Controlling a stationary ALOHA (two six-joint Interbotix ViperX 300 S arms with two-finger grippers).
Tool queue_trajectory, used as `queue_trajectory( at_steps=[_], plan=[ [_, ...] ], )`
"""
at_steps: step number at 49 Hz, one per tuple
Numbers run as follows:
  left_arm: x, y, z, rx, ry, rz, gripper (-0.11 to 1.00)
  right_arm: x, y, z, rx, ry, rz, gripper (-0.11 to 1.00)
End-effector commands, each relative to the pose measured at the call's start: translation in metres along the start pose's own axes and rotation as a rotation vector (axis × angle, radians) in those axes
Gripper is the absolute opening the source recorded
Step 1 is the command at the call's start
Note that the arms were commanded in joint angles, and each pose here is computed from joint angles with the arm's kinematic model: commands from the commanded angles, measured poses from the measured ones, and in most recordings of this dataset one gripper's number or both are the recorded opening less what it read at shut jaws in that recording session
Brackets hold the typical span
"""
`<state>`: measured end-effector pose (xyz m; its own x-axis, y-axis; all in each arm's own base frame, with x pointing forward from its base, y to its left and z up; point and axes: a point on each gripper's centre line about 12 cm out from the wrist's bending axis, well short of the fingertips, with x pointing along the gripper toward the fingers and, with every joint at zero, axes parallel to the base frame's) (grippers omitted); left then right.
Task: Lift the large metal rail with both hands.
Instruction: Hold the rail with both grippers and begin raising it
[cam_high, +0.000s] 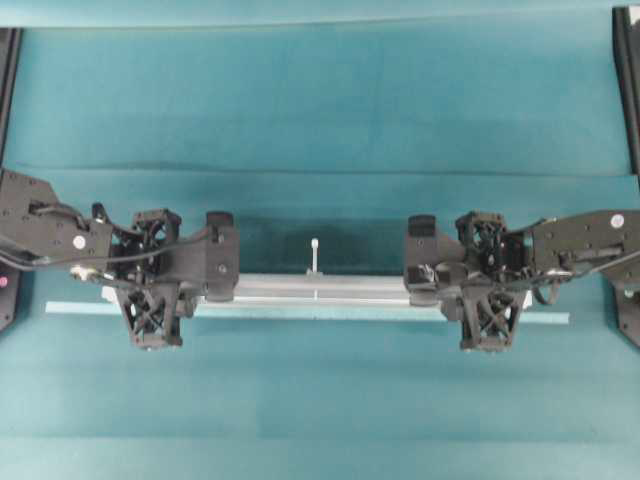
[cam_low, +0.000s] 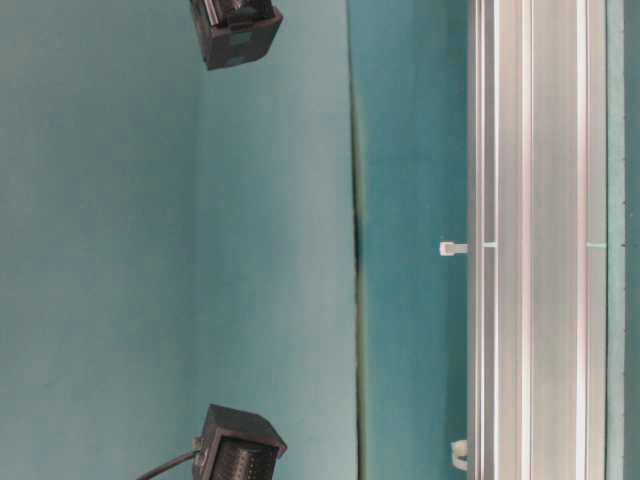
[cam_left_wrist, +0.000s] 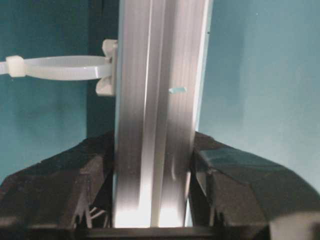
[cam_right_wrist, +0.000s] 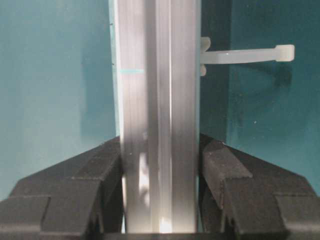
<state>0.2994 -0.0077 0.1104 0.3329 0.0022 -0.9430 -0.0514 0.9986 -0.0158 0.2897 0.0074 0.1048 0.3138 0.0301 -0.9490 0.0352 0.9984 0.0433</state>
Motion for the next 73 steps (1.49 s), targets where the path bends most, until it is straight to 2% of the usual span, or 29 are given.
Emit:
queue_trajectory(
  at_steps=[1,24,34,47,57,66,73],
  plan=[
    [-0.002,-0.004,0.004,0.006,-0.018,-0.007,0.37,0.002,0.002,0.0,0.021,0.014,0.005,0.39],
    [-0.003,-0.006,0.006,0.01,-0.024,-0.011,0.36,0.002,0.002,0.001,0.025,0.02,0.006,0.39],
    [-0.016,-0.007,0.016,0.0,-0.039,-0.012,0.36,-0.006,0.003,0.008,0.024,0.017,0.007,0.39],
    [-0.05,-0.007,0.026,0.0,-0.039,-0.009,0.36,-0.04,0.004,0.027,0.024,0.048,0.013,0.39],
    [-0.078,-0.007,0.032,-0.003,-0.053,-0.009,0.36,-0.078,0.007,0.044,0.027,0.02,0.02,0.39],
    [-0.111,-0.007,0.041,-0.003,-0.056,-0.008,0.36,-0.109,0.009,0.055,0.068,-0.016,0.027,0.39],
    [-0.138,-0.007,0.05,-0.007,-0.076,-0.009,0.36,-0.13,0.013,0.059,0.068,-0.026,0.035,0.39]
  ],
)
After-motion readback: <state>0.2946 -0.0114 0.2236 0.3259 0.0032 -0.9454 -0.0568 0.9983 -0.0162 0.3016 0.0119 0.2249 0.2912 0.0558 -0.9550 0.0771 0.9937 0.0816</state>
